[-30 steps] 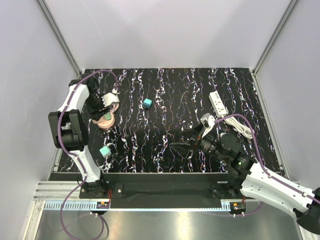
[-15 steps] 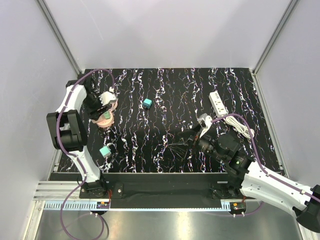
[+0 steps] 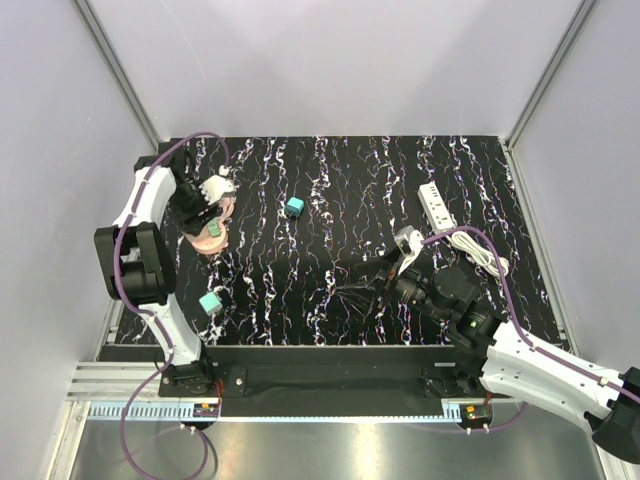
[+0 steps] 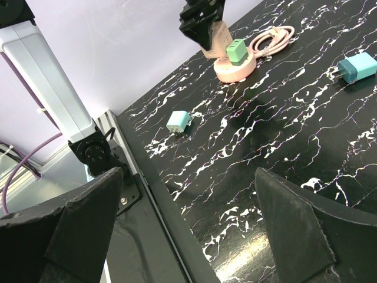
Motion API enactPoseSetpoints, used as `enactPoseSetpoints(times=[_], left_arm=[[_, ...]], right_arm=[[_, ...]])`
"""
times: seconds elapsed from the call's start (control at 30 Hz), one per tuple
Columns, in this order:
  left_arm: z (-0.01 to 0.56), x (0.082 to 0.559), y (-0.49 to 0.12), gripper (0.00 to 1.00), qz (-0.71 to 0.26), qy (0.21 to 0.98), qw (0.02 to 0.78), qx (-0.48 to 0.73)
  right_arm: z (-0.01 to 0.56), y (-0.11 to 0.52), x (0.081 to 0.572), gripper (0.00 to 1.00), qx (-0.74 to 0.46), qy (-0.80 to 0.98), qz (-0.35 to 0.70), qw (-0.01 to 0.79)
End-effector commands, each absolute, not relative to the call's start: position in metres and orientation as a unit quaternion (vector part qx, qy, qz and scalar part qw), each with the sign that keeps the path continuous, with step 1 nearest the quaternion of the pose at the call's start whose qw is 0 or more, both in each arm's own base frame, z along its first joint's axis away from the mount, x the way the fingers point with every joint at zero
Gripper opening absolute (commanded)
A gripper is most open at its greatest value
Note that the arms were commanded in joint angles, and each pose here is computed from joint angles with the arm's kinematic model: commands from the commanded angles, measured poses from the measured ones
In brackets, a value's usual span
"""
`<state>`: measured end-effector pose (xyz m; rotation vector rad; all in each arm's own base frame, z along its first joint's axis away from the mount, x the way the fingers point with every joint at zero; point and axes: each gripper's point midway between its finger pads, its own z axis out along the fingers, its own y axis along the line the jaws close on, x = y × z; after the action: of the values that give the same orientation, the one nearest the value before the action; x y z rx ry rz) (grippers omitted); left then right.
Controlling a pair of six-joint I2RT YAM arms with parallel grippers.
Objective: Insert the plug
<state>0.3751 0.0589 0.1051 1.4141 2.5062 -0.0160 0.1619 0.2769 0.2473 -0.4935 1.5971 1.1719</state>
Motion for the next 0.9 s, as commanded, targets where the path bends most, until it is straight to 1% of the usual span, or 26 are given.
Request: enactPoseSetpoints(times=[0.0, 0.13, 0.27, 0.43, 0.5, 0.63, 0.87], left_arm=[[0.135, 0.387, 0.05, 0.0, 0.018, 0.868, 0.156, 0.472], [0.136, 0.385, 0.052, 0.0, 0.016, 0.867, 0.156, 0.473], [0.124, 0.378, 0.057, 0.0, 0.001, 0.866, 0.149, 0.477], [0.113, 0.378, 0.066, 0.0, 0.008, 0.872, 0.135, 0.47], [0.112, 0.382, 0.061, 0.0, -0.004, 0.871, 0.143, 0.47], [0.101, 0.376, 0.06, 0.0, -0.01, 0.873, 0.126, 0.471], [0.095, 0.368, 0.057, 0.0, -0.018, 0.873, 0.122, 0.472]], right_arm=[[0.264, 0.279, 0.162, 1.0, -0.207, 0.644, 0.496, 0.544], [0.263, 0.279, 0.162, 1.0, -0.207, 0.645, 0.496, 0.543], [0.263, 0.279, 0.162, 1.0, -0.206, 0.645, 0.496, 0.543], [0.261, 0.279, 0.163, 1.0, -0.207, 0.648, 0.495, 0.541], [0.261, 0.279, 0.163, 1.0, -0.205, 0.647, 0.494, 0.543], [0.263, 0.278, 0.165, 1.0, -0.203, 0.646, 0.493, 0.547], [0.263, 0.277, 0.162, 1.0, -0.204, 0.645, 0.494, 0.546]])
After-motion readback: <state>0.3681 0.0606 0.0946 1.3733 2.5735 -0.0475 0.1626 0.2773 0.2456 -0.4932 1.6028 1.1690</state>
